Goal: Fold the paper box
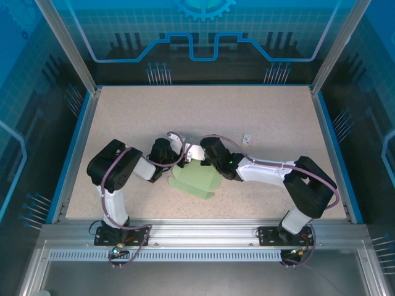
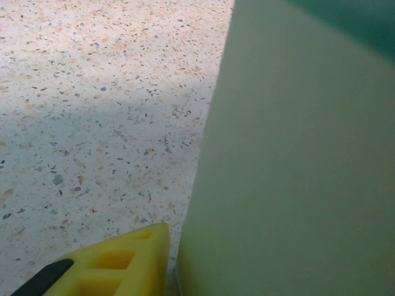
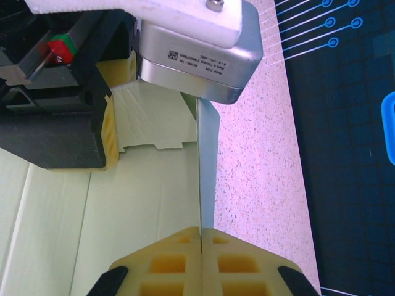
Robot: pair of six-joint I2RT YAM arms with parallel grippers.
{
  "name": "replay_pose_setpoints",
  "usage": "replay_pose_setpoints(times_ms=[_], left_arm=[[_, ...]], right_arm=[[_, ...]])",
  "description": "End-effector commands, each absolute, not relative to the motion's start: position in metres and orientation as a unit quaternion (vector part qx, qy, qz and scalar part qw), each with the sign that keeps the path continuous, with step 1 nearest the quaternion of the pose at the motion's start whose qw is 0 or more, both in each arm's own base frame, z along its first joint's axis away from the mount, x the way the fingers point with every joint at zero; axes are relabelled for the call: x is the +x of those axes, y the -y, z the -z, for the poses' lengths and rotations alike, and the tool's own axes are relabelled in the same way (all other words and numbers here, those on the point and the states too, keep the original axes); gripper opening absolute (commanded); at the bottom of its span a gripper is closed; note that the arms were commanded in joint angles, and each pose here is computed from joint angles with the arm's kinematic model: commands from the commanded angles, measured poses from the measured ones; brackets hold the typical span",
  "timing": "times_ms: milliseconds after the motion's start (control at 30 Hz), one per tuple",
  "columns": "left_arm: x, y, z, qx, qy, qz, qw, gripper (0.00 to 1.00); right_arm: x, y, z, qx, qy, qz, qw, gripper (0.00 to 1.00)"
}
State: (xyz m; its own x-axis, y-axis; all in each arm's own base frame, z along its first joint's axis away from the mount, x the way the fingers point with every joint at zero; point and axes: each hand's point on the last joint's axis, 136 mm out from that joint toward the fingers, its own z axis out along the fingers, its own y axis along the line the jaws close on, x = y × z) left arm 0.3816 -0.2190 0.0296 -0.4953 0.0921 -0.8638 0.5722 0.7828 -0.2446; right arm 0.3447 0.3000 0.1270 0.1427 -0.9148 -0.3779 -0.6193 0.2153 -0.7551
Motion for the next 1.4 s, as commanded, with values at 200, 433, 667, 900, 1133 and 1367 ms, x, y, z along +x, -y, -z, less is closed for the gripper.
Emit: replay_pose_setpoints(times_ms=[200,433,667,900,1133,1367], left_arm=[[0.392,0.217,-0.022,0.195,-0.835,0.230,0.460,0.41],[0.397,0.214,-0.022,0.177,-0.841,0.213,0.465,0.30],[0.405,0.203,-0.025,0.133,-0.845,0.175,0.488,0.17],[0.414,0.178,-0.028,0.051,-0.854,0.119,0.504,0.11],[0.419,0.161,-0.038,-0.010,-0.854,0.070,0.515,0.08],[0.424,0.154,-0.037,-0.044,-0.863,0.027,0.502,0.07]], right_arm=[[0.345,-0.304,-0.140,-0.595,-0.642,0.139,0.463,0.00],[0.342,-0.305,-0.137,-0.595,-0.646,0.132,0.460,0.00],[0.337,-0.301,-0.136,-0.578,-0.668,0.114,0.455,0.00],[0.329,-0.297,-0.132,-0.567,-0.684,0.100,0.448,0.00],[0.325,-0.292,-0.125,-0.562,-0.693,0.096,0.441,0.00],[0.322,-0.292,-0.120,-0.558,-0.700,0.085,0.437,0.00]])
